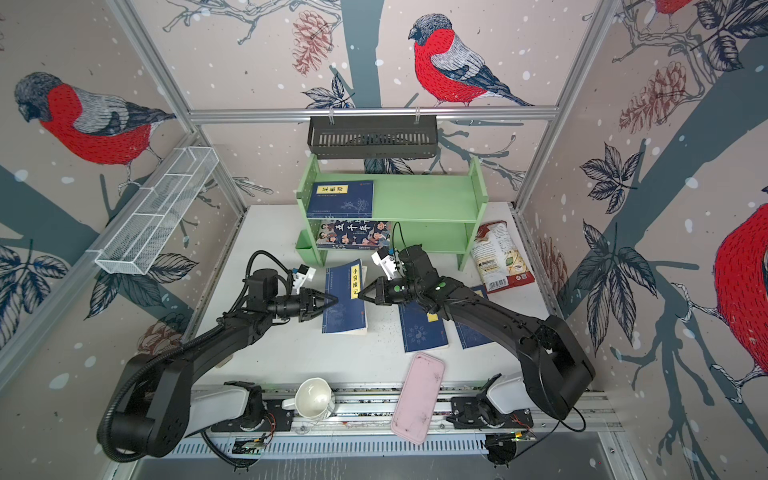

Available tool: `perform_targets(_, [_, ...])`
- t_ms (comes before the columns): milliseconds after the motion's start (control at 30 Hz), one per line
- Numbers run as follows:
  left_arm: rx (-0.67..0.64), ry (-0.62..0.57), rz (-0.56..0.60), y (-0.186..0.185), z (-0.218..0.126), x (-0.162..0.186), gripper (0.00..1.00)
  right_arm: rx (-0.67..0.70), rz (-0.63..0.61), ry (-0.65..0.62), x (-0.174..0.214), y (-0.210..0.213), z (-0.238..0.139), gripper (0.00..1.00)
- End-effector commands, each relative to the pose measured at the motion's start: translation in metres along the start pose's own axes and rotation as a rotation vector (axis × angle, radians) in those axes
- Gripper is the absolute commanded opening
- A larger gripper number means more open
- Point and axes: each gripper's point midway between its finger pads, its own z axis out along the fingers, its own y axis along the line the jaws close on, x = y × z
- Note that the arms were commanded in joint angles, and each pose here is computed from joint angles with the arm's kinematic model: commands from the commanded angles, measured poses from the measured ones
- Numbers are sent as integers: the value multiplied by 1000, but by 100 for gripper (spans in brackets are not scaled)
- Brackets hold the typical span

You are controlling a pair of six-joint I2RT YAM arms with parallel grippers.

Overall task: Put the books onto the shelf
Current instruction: 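Lift the dark-blue book upright with the right gripper while the left gripper holds it, then raise the upright book toward the shelf with the left gripper while the right gripper follows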

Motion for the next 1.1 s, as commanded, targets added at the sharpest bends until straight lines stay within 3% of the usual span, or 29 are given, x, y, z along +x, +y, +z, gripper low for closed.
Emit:
perform_targets(0, [40, 8, 39, -13, -1, 0, 11, 21, -26, -15, -6, -3, 0, 24])
perform_targets(67, [44, 2, 63, -17, -3, -2, 1, 68, -17, -48, -11, -13, -3, 47])
perform_targets(200, [33, -19, 127, -25, -8, -4, 0, 124, -3, -125, -23, -19, -16, 64])
perform_targets(333, [45, -20, 183, -42, -12, -7, 0, 188, 19, -226, -36, -26, -38, 69])
perform_targets(533, [132, 31, 292, -82, -20, -2, 0, 181, -41, -363, -47, -2, -69, 71])
perform_targets(733, [194, 59, 513, -139, -29, 3, 0, 155, -111, -541, -63, 34, -111, 75])
perform_targets(933, [98, -101, 712, -193, -42, -40, 0, 40, -211, -704, -76, 88, -151, 80])
perform_targets(1067, [143, -199, 764, -242, -51, -69, 0, -64, -229, -749, -83, 117, -163, 82])
